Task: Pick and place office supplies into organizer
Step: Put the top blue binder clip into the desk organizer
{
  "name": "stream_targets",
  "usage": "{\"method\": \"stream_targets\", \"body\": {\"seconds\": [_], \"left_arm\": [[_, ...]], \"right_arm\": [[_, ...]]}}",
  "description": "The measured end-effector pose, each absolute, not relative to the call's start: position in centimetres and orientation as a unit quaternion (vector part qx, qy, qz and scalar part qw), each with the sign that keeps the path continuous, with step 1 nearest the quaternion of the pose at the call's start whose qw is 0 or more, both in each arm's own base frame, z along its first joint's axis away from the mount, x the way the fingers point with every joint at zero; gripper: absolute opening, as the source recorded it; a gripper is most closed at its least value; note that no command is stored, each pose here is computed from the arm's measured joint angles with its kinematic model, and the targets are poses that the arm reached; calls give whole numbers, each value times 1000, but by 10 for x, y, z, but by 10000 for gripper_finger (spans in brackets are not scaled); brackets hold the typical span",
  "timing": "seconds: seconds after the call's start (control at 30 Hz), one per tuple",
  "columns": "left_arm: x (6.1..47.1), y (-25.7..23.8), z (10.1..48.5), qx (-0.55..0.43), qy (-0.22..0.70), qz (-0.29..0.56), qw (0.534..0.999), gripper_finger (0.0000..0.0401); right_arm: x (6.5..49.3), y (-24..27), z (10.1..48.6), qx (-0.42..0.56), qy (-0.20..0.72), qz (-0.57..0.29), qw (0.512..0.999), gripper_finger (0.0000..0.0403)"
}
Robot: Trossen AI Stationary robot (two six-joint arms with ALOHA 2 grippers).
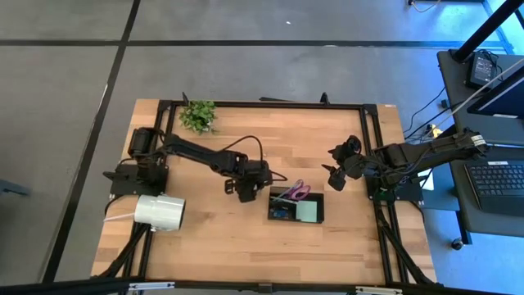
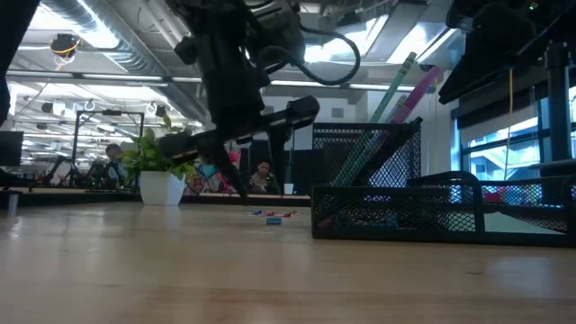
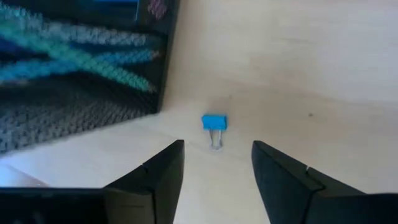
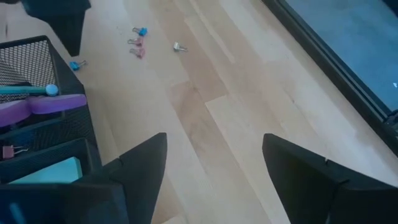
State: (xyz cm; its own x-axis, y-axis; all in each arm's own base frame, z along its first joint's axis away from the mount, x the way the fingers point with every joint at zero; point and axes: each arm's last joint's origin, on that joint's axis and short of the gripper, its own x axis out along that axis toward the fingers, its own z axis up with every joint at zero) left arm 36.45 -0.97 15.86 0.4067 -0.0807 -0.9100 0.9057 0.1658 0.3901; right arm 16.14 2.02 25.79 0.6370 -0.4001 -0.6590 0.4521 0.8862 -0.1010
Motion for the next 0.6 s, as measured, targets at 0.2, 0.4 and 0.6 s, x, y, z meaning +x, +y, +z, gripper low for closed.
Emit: {"method": "stream_targets", "body": {"seconds": [0.2, 0.4, 0.6], "left_arm": [[366, -3, 152, 484, 417, -360, 680, 174], [371, -4, 139, 489, 416, -367, 673, 168], [371, -4, 139, 486, 413, -367, 678, 164]], "right_arm": [[161, 20, 258, 36, 354, -236, 904, 268], [161, 20, 258, 35, 357, -237, 903, 268], [161, 20, 258, 34, 357, -237, 903, 268]]}}
